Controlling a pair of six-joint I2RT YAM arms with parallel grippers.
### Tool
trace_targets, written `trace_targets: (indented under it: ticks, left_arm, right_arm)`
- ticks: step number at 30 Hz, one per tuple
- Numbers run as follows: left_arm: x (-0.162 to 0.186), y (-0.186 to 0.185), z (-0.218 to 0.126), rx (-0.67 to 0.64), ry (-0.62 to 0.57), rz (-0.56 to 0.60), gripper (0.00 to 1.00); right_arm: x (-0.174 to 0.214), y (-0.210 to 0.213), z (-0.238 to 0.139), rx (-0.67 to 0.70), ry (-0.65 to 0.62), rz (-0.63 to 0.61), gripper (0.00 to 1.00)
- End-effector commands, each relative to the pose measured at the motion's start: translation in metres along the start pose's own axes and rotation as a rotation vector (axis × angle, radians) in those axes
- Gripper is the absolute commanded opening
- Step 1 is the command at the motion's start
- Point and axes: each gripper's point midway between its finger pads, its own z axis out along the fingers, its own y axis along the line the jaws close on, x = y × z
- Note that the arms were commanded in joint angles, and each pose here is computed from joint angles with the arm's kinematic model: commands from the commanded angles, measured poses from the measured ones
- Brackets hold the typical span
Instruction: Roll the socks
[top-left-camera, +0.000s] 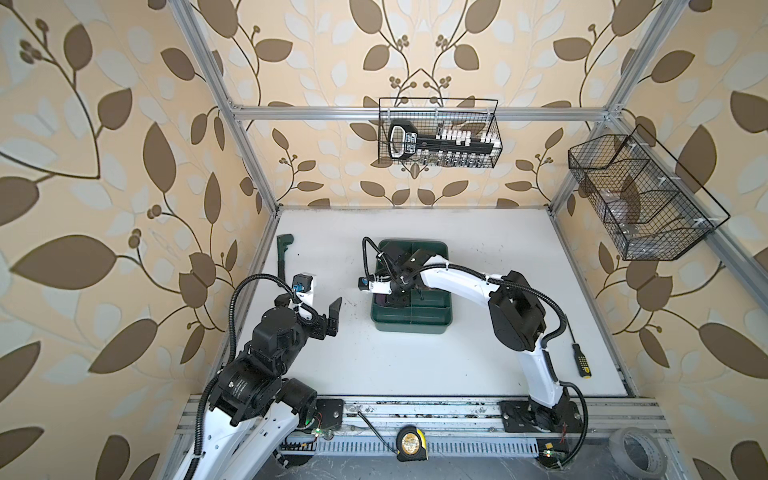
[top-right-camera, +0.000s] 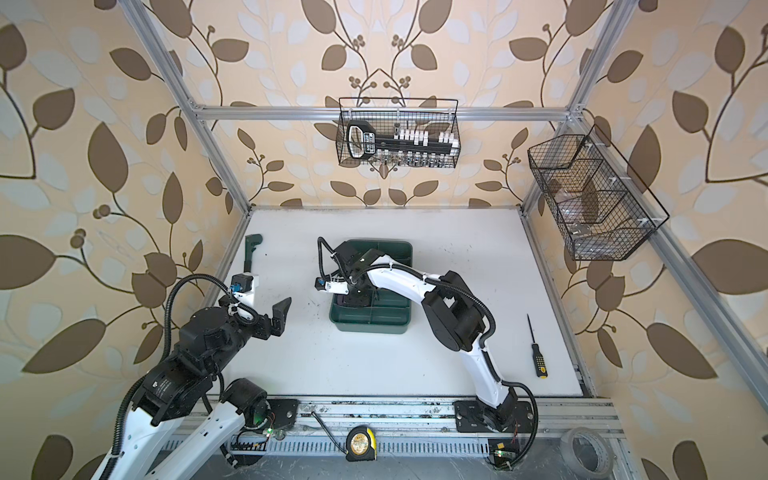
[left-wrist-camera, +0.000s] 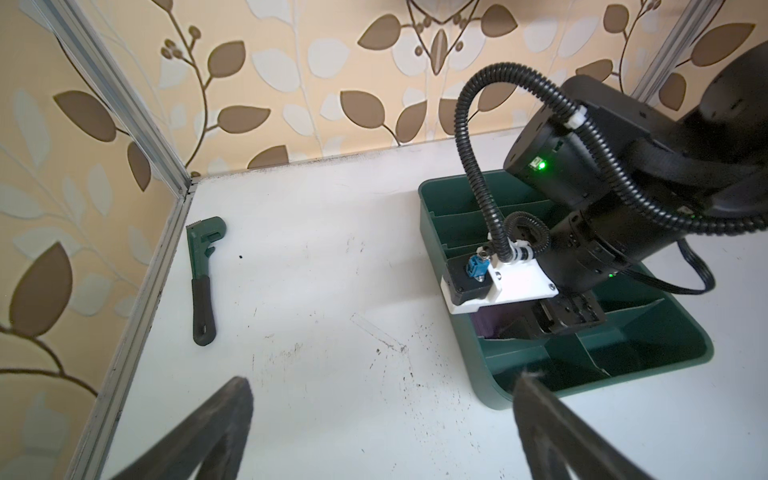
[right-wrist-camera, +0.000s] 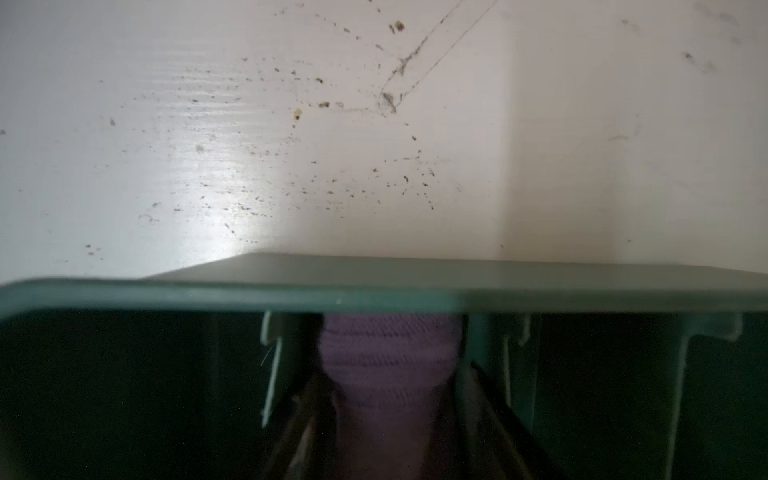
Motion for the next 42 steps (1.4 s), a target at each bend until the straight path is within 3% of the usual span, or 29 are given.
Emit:
trace_targets:
  ticks: [1, 7, 12, 16, 20, 24, 29, 32, 34, 38, 42]
  left_arm:
    - [-0.005, 0.001, 0.002, -0.016, -0.006, -0.012, 0.99]
    - [-0.006, 0.001, 0.004, -0.020, 0.001, -0.004, 0.99]
    - [-0.012, 0.002, 0.001, -0.020, -0.016, -0.010, 0.99]
    - [-0.017, 0.006, 0.001, -0.047, -0.023, -0.039, 0.99]
    - [-0.018, 0.016, 0.010, -0.123, -0.001, -0.106, 0.99]
    - [-0.014, 0.019, 0.036, -0.181, 0.062, -0.127, 0.99]
    - [-0.017, 0.034, 0.078, -0.279, 0.064, -0.159, 0.99]
    - [-0.018, 0.054, 0.098, -0.363, 0.051, -0.205, 0.99]
    - [-0.010, 0.069, 0.109, -0.406, 0.062, -0.240, 0.99]
    - [0.024, 0.107, 0.128, -0.531, 0.086, -0.268, 0.99]
    - [0.055, 0.128, 0.145, -0.560, 0.103, -0.293, 0.99]
  right_arm:
    - [0.013, 0.026, -0.004, -0.072, 0.061, -0.041, 1.00]
    - [0.008, 0.024, -0.032, -0.050, 0.053, -0.083, 1.00]
    - [-0.008, 0.010, -0.079, 0.025, -0.048, -0.074, 1.00]
    - [-0.019, -0.016, -0.141, 0.175, -0.193, -0.008, 1.00]
    - [-0.007, -0.047, -0.224, 0.433, -0.402, 0.135, 1.00]
    - [0.052, -0.061, -0.292, 0.704, -0.586, 0.375, 1.00]
    - [0.183, -0.057, -0.319, 1.041, -0.688, 0.758, 1.00]
    - [0.269, -0.039, -0.310, 1.248, -0.632, 1.038, 1.00]
    - [0.309, -0.025, -0.295, 1.339, -0.597, 1.157, 1.00]
    - [0.359, -0.002, -0.260, 1.434, -0.494, 1.271, 1.00]
    - [0.379, 0.009, -0.234, 1.457, -0.420, 1.300, 1.00]
